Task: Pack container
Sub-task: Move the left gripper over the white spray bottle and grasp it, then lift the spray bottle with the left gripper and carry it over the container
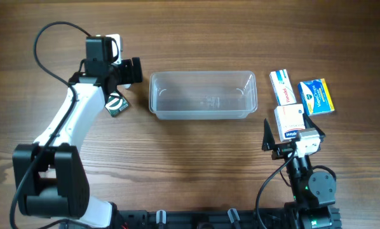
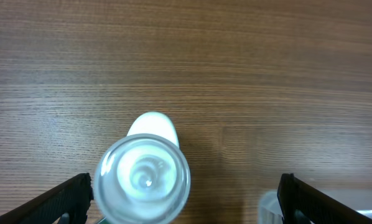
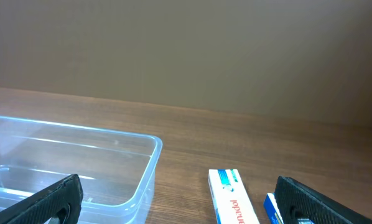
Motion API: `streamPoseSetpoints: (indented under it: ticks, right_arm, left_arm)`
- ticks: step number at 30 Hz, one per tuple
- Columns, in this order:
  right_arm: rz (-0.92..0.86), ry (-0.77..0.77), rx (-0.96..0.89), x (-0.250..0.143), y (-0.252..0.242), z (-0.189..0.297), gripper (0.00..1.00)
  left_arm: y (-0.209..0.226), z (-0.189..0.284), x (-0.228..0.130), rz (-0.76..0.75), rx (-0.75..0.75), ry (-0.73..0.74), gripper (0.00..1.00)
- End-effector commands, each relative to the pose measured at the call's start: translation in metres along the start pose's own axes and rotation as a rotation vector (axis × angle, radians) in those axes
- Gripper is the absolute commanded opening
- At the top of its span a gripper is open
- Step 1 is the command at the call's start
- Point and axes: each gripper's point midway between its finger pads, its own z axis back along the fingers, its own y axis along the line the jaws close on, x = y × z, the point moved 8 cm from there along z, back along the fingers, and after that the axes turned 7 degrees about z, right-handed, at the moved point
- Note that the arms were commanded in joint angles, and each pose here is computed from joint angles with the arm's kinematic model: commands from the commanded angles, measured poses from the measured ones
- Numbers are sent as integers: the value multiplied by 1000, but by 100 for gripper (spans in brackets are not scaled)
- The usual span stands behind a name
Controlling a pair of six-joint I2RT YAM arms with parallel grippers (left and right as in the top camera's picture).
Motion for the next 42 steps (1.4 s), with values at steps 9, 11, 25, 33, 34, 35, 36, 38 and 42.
streamPoseSetpoints:
  ticks: [9,11,25,33,34,35,36,38,42]
  right_arm:
    - [-15,-8,14,1,1,0,100]
    - [-15,-8,14,1,1,0,100]
    - [-15,-8,14,1,1,0,100]
    - [-15,-8,14,1,1,0,100]
    - [-15,-8,14,1,1,0,100]
    - [-15,-8,14,1,1,0,100]
    - [-15,-8,14,1,1,0,100]
    - [-15,-8,14,1,1,0,100]
    - [-15,-8,14,1,1,0,100]
  left_arm:
    - [11,-28,-10,-19,84,31,93]
    - [11,-30,-11,-19,84,30,88]
    - [10,-34,-9,-19,80,15,45]
    - [10,-31,-6,-19,77,4,30]
    - [10,-31,-6,-19,76,3,27]
    - [9,-31,-6,-19,76,2,27]
    - [9,-31,-6,-19,76,2,27]
    - [9,-30,-6,-19,76,2,27]
    - [6,-16,5,-18,62,-52,26]
